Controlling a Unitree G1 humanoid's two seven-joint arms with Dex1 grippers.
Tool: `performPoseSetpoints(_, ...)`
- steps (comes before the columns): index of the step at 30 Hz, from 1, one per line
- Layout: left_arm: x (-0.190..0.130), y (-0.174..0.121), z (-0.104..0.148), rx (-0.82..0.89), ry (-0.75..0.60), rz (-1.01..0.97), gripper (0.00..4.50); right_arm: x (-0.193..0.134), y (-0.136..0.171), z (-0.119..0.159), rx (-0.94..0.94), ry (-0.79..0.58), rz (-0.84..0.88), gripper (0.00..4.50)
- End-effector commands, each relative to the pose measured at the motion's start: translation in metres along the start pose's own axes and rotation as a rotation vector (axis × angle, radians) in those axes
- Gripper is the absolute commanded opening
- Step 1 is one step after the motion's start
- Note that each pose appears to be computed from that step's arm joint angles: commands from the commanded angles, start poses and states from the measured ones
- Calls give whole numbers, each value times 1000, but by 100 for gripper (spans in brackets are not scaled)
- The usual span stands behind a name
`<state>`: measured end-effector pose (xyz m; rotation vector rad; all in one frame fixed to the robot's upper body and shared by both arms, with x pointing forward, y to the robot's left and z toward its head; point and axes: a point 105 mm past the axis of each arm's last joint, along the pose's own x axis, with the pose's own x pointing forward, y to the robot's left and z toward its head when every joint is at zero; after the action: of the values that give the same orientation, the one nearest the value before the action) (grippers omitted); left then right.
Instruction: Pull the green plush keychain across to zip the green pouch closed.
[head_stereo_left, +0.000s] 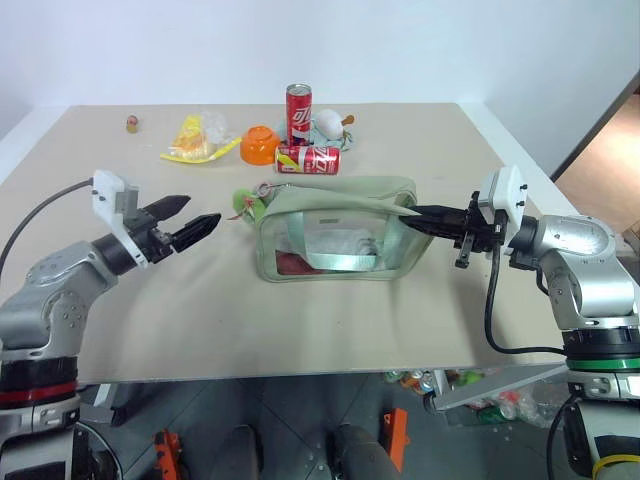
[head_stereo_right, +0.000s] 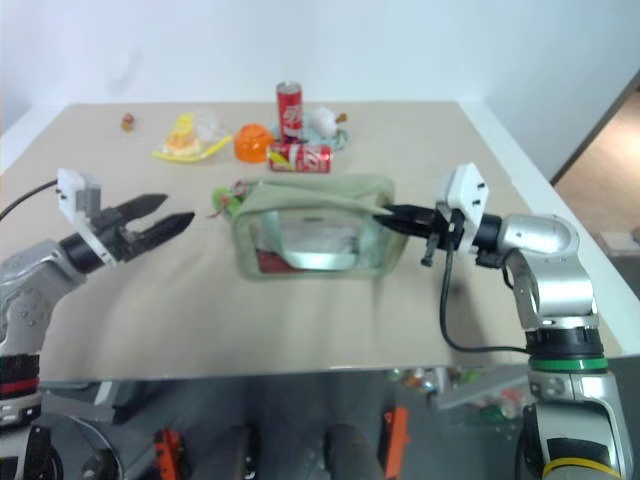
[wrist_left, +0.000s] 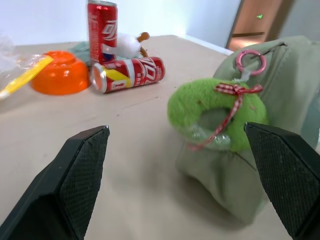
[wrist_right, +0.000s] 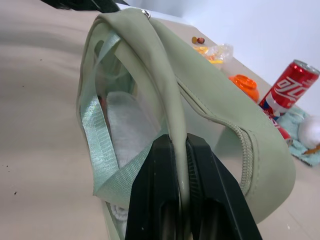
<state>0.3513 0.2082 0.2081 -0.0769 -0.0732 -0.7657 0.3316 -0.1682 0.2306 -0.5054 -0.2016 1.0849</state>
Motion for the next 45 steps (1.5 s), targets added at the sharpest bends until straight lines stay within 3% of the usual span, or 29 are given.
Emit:
performPoseSetpoints(1, 11, 4, 5, 19, -14, -69, 450, 1, 2, 21, -71, -50, 18, 2)
performPoseSetpoints(12, 54, 19, 3, 44, -5, -149, 450, -5, 3, 22, -80, -28, -6, 2)
performPoseSetpoints(20, 73, 10, -4, 26, 25, -250, 450, -9, 4, 22, -81, -17, -20, 2)
performPoseSetpoints(23, 75, 6, -4, 15, 25, -286, 368, -10, 4, 21, -81, -10, -26, 0)
performPoseSetpoints(34, 78, 14, 12, 71, -48, -242, 2, -9, 5, 17, -75, 0, -25, 0)
performPoseSetpoints(40, 72, 1, 41, 160, -108, -307, 2, -9, 6, 15, -73, 5, -22, 0)
performPoseSetpoints(45, 77, -32, 70, 285, -138, -395, 2, -11, 5, 14, -71, 10, -21, 0)
